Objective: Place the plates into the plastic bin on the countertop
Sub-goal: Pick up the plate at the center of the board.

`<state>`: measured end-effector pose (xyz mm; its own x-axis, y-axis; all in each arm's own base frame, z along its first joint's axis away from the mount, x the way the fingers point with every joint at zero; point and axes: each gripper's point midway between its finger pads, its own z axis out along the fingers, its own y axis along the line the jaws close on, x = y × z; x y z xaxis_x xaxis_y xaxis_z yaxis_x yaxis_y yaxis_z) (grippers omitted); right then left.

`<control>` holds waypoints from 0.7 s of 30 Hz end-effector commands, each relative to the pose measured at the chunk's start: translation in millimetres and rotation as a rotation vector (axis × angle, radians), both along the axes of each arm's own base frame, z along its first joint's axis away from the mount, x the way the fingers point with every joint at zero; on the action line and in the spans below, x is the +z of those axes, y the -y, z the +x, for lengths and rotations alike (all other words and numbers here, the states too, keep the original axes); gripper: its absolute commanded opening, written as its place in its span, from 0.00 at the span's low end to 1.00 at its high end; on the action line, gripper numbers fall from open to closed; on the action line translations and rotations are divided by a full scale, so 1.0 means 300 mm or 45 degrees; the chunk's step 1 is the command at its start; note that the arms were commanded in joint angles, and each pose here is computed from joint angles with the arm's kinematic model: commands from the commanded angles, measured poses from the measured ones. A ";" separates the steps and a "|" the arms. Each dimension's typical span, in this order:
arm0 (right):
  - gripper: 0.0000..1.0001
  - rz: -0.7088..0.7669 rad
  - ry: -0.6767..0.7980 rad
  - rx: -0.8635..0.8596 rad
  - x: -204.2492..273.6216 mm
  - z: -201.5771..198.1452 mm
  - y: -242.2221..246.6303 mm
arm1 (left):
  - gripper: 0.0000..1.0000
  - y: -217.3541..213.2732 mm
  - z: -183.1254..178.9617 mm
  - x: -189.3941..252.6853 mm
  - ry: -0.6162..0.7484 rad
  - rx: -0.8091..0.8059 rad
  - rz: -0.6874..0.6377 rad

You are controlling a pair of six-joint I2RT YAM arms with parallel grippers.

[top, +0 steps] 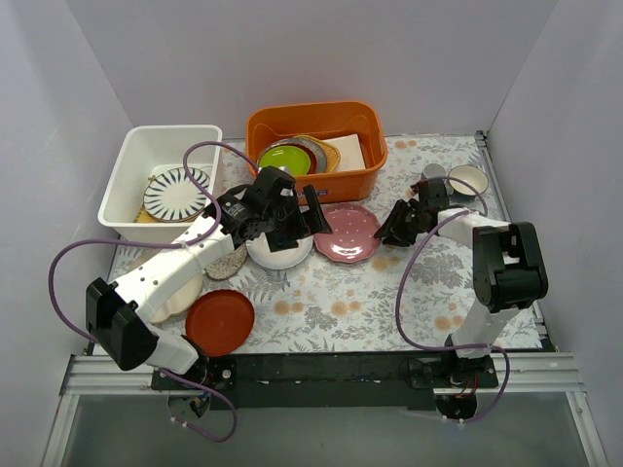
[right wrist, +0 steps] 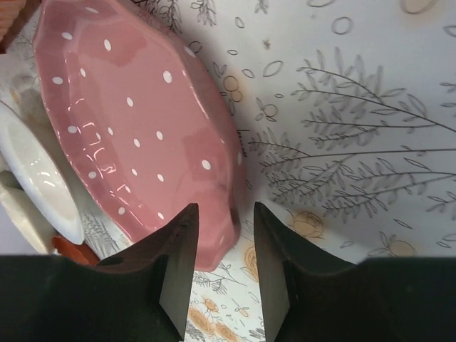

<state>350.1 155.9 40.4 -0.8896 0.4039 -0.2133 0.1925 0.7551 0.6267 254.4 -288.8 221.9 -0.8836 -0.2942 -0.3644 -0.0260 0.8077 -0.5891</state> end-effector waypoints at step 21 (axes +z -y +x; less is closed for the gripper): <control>0.01 -0.440 -0.083 0.130 -0.165 -0.078 0.031 | 0.98 -0.021 -0.032 0.029 0.026 0.009 -0.031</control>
<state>349.2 163.8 23.9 -0.9156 0.2574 -0.3089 0.1141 0.9030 0.4143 250.0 -285.3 213.6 -0.8879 -0.3007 -0.3482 -0.0456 0.8107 -0.5837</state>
